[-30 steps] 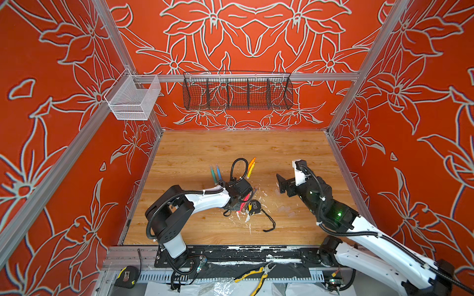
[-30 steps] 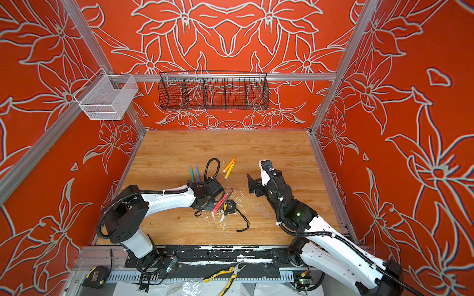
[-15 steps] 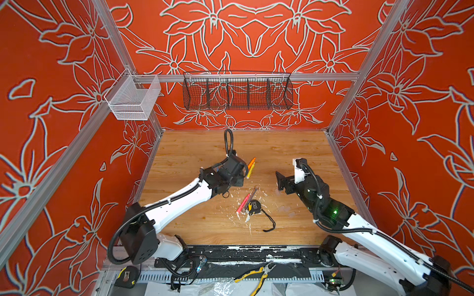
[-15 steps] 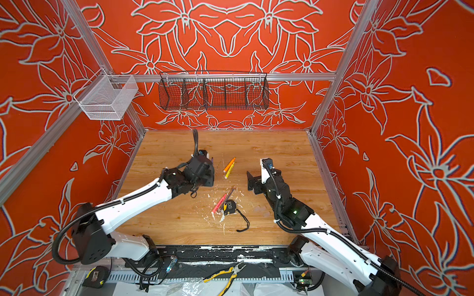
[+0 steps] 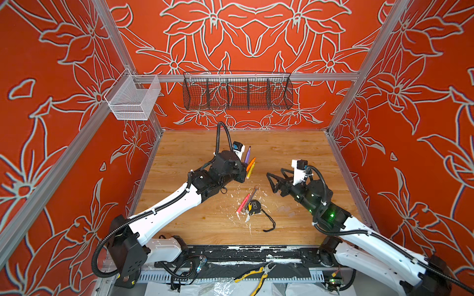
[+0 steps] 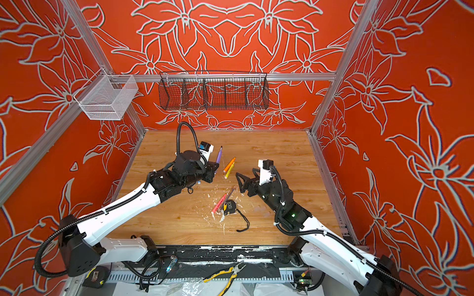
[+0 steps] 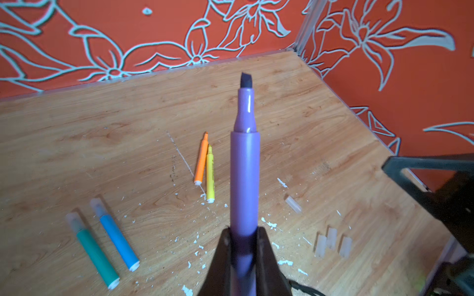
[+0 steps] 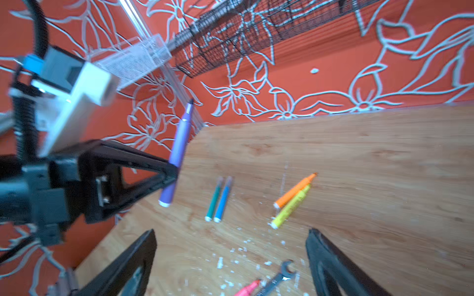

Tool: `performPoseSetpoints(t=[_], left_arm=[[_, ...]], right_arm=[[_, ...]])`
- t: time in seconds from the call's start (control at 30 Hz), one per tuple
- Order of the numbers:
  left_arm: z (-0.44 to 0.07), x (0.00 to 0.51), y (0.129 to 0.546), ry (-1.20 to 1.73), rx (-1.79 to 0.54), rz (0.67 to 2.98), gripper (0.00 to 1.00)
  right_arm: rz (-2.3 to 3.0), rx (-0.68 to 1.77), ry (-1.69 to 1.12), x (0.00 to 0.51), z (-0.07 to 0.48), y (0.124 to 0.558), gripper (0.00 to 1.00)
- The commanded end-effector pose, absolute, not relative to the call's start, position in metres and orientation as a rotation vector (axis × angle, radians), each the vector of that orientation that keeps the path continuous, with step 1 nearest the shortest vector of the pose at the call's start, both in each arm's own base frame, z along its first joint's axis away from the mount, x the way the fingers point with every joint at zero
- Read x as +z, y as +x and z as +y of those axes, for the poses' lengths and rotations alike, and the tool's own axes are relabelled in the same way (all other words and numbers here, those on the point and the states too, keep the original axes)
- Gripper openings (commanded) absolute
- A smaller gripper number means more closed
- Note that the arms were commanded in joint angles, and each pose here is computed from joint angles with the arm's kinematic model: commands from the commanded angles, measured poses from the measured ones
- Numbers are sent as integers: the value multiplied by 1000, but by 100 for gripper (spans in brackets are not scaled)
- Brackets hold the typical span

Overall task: Insert the pens into the pen caps
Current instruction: 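Bring the purple highlighter toward the right gripper while the right gripper approaches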

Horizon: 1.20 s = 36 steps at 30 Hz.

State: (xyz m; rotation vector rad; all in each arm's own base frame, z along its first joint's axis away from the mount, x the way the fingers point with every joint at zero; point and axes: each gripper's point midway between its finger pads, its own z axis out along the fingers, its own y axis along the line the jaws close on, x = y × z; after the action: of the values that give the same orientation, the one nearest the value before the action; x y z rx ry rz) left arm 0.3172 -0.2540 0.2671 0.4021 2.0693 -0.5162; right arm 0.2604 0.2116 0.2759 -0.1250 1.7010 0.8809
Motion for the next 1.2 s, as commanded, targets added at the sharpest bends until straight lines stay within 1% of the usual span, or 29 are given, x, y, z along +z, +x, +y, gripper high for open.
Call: performPoseSetpoints(t=[0.0,0.27,0.6,0.7,0.77,0.87,0.93,1.1,1.17], left_arm=[[-267,304,297,519,-674,1894,0],[-284,314,265,681,-818,1783,0],[-291,312,259,735,-786,1756,0],[-294,311,255,765,-785,1746,0],[-296,310,253,781,-782,1742,0],[-297,308,253,794,-765,1741,0],[-298,306,253,800,-755,1743,0],[-304,303,250,834,-761,1741,0],[-306,302,247,849,-762,1739,0]], right_arm=[[1584,1151,-127,309,233,248,91],[1566,1302,-147,334,251,239,88],[1554,1338,-164,352,270,239,81],[1564,1328,-154,352,272,243,75],[1568,1326,-158,353,274,244,68],[1561,1322,-159,356,274,244,61],[1554,1316,-154,358,272,244,59],[1545,1298,-143,359,267,243,58],[1548,1295,-141,358,267,244,54]])
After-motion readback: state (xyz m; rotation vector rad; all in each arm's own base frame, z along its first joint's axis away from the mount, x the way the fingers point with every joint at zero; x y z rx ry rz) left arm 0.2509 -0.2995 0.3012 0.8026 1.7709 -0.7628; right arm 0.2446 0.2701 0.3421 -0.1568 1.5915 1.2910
